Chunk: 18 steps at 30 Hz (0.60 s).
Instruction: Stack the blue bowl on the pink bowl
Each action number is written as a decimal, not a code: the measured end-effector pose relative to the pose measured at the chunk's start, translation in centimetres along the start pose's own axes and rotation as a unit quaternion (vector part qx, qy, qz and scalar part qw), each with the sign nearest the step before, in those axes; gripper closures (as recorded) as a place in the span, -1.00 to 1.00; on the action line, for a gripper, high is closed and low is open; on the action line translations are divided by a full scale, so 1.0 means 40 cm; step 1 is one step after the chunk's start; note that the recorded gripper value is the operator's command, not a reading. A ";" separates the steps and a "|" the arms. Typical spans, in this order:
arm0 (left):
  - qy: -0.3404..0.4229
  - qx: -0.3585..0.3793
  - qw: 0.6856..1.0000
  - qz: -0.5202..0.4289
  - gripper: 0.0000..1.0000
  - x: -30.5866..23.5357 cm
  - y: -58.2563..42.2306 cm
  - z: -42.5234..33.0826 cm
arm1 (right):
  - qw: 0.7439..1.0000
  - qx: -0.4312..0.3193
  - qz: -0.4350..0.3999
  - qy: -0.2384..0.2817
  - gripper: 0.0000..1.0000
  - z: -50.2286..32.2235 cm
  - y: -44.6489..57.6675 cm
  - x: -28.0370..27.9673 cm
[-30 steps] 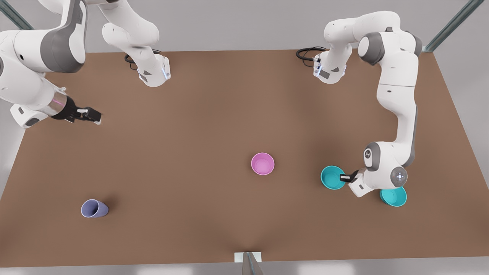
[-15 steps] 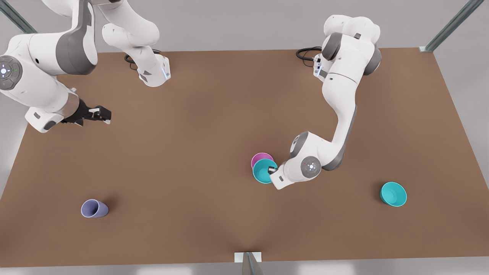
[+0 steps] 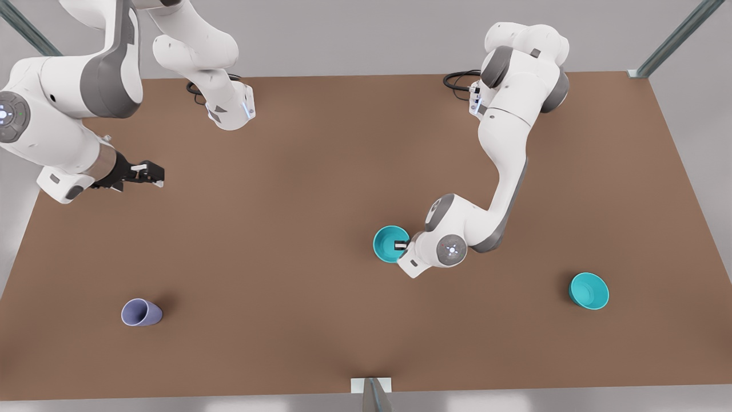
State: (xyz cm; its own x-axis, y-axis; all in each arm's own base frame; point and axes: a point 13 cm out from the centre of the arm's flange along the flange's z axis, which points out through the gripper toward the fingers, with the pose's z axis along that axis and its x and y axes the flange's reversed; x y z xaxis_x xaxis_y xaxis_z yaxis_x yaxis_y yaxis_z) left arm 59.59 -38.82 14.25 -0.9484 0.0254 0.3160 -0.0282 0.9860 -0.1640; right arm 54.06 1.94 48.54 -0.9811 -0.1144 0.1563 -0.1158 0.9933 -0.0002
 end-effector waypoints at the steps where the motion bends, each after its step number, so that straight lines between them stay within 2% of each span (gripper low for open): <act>1: -0.001 0.000 1.000 -0.005 0.57 -0.001 0.001 0.001 | 1.000 0.000 -0.001 0.000 -1.00 0.001 0.000 -0.001; 18: -0.004 -0.004 0.998 -0.062 0.57 0.040 0.011 0.043 | 1.000 -0.002 -0.011 0.005 -1.00 0.013 -0.002 -0.007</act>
State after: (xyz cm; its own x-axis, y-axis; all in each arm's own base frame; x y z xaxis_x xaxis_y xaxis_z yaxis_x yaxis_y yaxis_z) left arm 57.53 -38.65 13.06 -0.9404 -0.0973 0.3258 -0.1422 0.9829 -0.1169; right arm 54.25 1.89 47.99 -0.9766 -0.1368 0.1660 -0.1376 0.9905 0.0066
